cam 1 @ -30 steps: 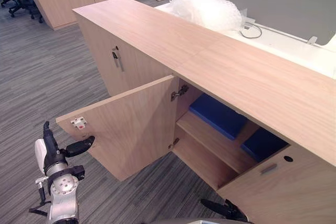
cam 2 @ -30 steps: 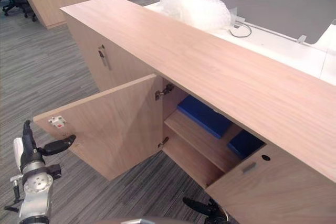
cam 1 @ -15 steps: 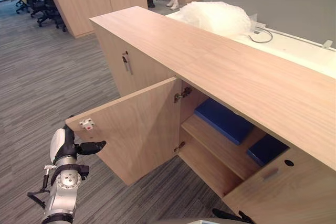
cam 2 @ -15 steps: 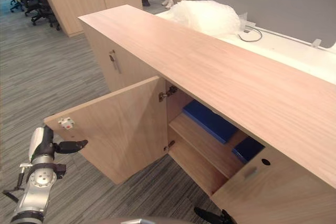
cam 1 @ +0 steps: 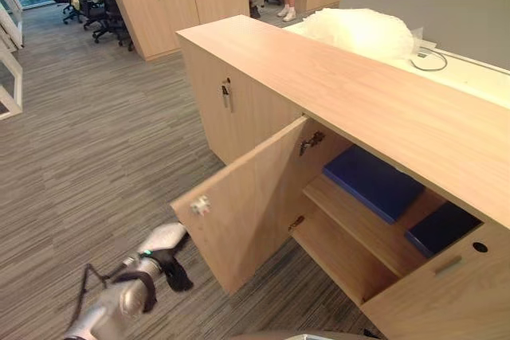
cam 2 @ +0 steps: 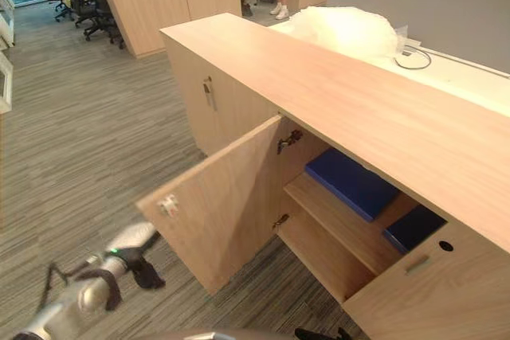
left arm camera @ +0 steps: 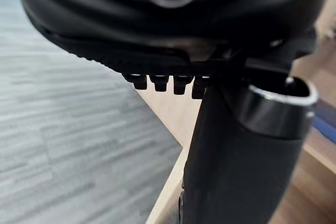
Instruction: Walk over to the cabinet, pick up the folder, carry it to the office cabinet, place the folder inside the office cabinet, then close the office cabinet door
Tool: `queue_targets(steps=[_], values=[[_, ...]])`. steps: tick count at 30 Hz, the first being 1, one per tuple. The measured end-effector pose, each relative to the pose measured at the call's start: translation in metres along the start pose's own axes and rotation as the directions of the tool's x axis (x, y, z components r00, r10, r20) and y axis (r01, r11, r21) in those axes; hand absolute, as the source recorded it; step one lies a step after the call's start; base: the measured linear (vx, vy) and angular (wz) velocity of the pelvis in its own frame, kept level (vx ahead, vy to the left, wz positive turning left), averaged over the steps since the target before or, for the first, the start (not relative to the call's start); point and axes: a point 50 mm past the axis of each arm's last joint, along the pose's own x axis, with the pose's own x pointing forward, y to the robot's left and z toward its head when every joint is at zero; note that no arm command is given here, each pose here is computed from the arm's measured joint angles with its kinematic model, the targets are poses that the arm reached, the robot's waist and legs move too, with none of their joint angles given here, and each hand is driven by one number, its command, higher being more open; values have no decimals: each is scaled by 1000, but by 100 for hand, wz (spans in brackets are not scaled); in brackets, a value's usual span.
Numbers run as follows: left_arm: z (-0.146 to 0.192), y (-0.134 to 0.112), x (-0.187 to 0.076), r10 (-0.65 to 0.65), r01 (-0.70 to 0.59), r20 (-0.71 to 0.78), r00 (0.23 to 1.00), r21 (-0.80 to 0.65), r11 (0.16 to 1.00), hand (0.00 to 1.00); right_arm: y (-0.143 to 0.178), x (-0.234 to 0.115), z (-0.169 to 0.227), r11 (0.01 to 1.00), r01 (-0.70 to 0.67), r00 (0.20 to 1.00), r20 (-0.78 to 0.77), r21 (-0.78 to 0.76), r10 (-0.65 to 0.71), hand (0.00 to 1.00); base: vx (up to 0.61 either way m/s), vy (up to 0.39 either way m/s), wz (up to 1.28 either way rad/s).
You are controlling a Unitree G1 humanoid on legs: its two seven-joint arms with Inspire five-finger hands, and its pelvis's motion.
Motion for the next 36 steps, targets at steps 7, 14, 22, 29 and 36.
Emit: queue_targets(steps=[7, 14, 22, 29, 36], values=[[157, -39, 15, -60, 129, 593, 803, -74, 989, 100, 9, 0, 0, 998, -8, 1000, 0, -54, 8, 100, -36, 57, -2], [249, 16, -2, 157, -1, 880, 449, -175, 985, 100, 11, 1, 0, 995, 0, 1000, -5, -95, 0, 100, 17, -45, -5], [216, -14, 38, 38, 282, 733, 680, -309, 908, 100, 12, 2, 0, 992, 10, 1000, -14, -128, -12, 100, 33, -74, -3], [89, -54, 76, -83, 151, 135, 987, -963, 224, 100, 17, 4, 4, 999, 11, 1000, -28, -37, -12, 100, 0, -67, -42], [35, -93, 49, -172, -131, -125, 977, -991, -21, 100, -3, 5, 6, 983, 100, 993, -79, 153, -89, 100, 19, -16, -89]])
